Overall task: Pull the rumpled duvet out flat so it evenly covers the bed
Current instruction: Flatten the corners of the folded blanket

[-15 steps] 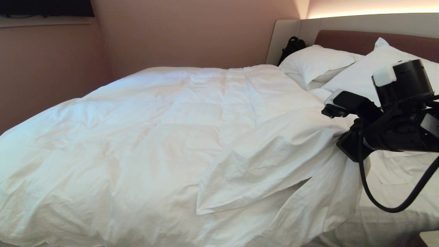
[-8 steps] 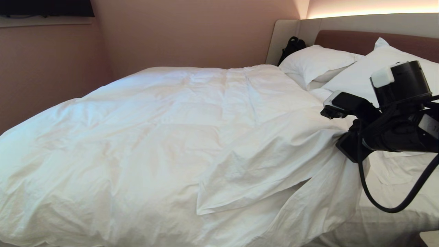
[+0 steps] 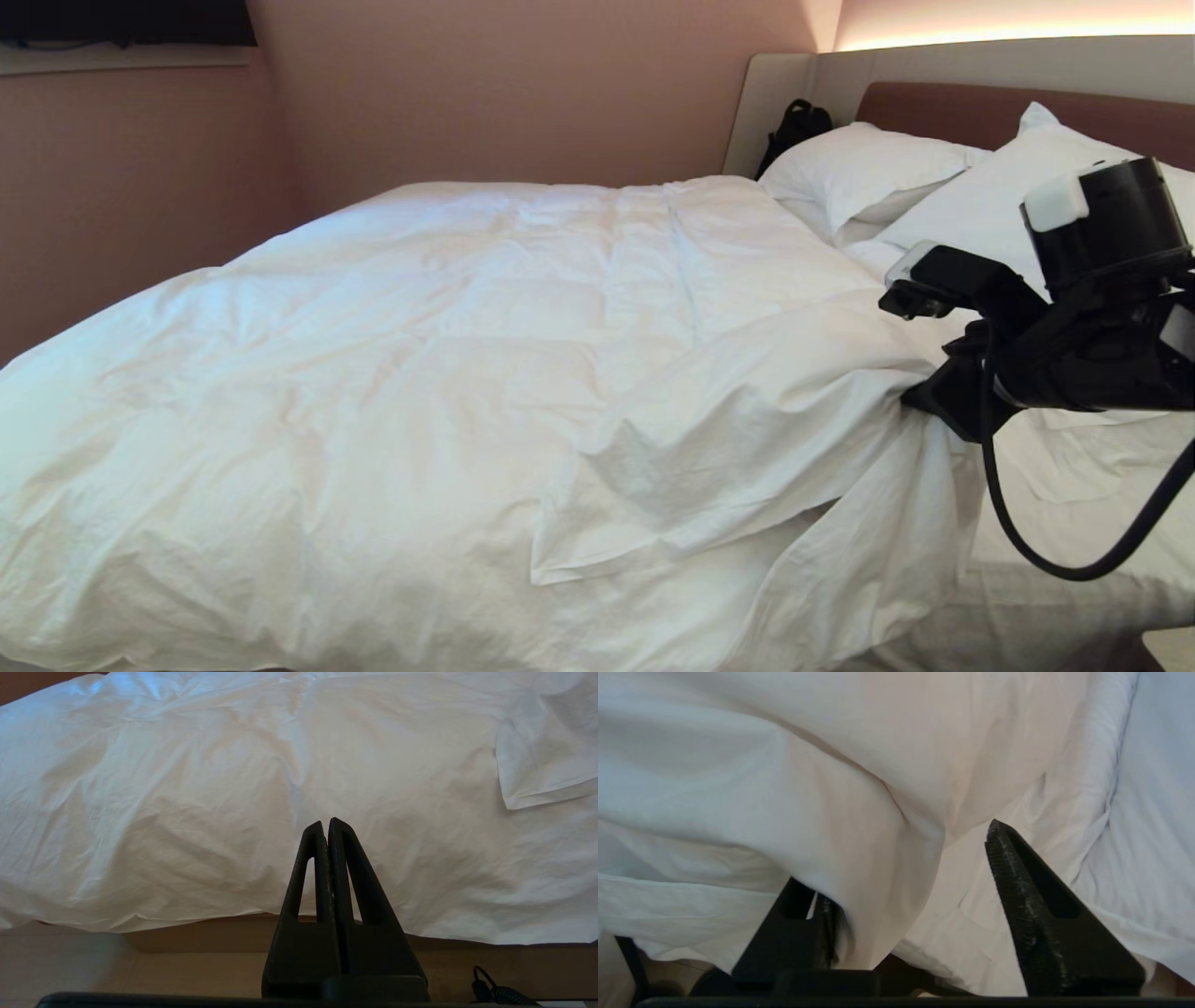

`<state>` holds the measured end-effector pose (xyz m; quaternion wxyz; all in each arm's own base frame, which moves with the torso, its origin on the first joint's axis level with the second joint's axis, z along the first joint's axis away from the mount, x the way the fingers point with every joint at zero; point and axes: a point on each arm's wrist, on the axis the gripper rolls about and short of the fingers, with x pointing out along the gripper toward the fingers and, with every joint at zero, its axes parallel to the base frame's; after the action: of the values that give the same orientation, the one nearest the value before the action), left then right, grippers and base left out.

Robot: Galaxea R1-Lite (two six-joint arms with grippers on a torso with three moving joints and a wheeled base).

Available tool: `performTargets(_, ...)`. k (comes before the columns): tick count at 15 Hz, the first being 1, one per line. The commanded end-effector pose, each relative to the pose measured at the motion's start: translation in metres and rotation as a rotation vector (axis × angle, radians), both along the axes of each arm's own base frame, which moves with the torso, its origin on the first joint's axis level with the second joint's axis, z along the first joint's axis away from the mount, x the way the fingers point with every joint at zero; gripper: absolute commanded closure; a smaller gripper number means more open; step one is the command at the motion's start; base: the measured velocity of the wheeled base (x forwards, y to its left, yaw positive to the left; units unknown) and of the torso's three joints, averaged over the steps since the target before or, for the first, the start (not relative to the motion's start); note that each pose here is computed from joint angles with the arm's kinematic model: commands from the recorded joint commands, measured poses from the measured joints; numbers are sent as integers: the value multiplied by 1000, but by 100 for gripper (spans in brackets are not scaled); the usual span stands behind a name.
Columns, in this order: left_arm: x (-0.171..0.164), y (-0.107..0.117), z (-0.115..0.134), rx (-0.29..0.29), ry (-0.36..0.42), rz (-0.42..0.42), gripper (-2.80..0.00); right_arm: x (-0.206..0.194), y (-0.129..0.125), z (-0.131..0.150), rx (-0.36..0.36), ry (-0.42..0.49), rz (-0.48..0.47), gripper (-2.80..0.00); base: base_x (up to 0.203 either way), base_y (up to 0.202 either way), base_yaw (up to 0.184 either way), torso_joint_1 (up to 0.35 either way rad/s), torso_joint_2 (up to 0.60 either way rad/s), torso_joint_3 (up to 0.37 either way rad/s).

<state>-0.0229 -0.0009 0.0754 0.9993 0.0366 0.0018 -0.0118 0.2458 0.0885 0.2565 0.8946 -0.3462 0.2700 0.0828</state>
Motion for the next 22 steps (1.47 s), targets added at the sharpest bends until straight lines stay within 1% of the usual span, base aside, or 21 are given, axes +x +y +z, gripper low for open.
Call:
performTargets(1,0,0,0,0,0,0,0,-5,2,3,83,27,159,-280,0,0,0,0,0,0)
performTargets(2,0,0,0,0,0,0,0,-7,4,4,133,47,244,-280,0,0,0,0,0,0)
performTargets(4,0,0,0,0,0,0,0,-8,6,6,190,68,333,-280,0,0,0,0,0,0)
performTargets(5,0,0,0,0,0,0,0,-8,9,7,257,89,428,-280,0,0,0,0,0,0)
performTargets(6,0,0,0,0,0,0,0,-7,11,8,309,107,500,-280,0,0,0,0,0,0)
performTargets(7,0,0,0,0,0,0,0,-3,12,8,336,117,527,-280,0,0,0,0,0,0)
performTargets(9,0,0,0,0,0,0,0,3,14,8,377,132,504,-280,0,0,0,0,0,0)
performTargets(10,0,0,0,0,0,0,0,3,14,9,409,134,485,-280,0,0,0,0,0,0)
performTargets(13,0,0,0,0,0,0,0,0,14,17,461,96,470,-280,0,0,0,0,0,0)
performTargets(15,0,0,0,0,0,0,0,4,16,27,557,58,435,-280,0,0,0,0,0,0)
performTargets(17,0,0,0,0,0,0,0,12,20,34,634,32,401,-280,0,0,0,0,0,0)
performTargets(19,0,0,0,0,0,0,0,20,23,41,694,20,352,-280,0,0,0,0,0,0)
performTargets(20,0,0,0,0,0,0,0,22,24,42,702,15,326,-280,0,0,0,0,0,0)
performTargets(21,0,0,0,0,0,0,0,29,25,44,701,-16,249,0,0,0,0,0,0,0)
performTargets(22,0,0,0,0,0,0,0,33,26,44,683,-42,187,0,0,0,0,0,0,0)
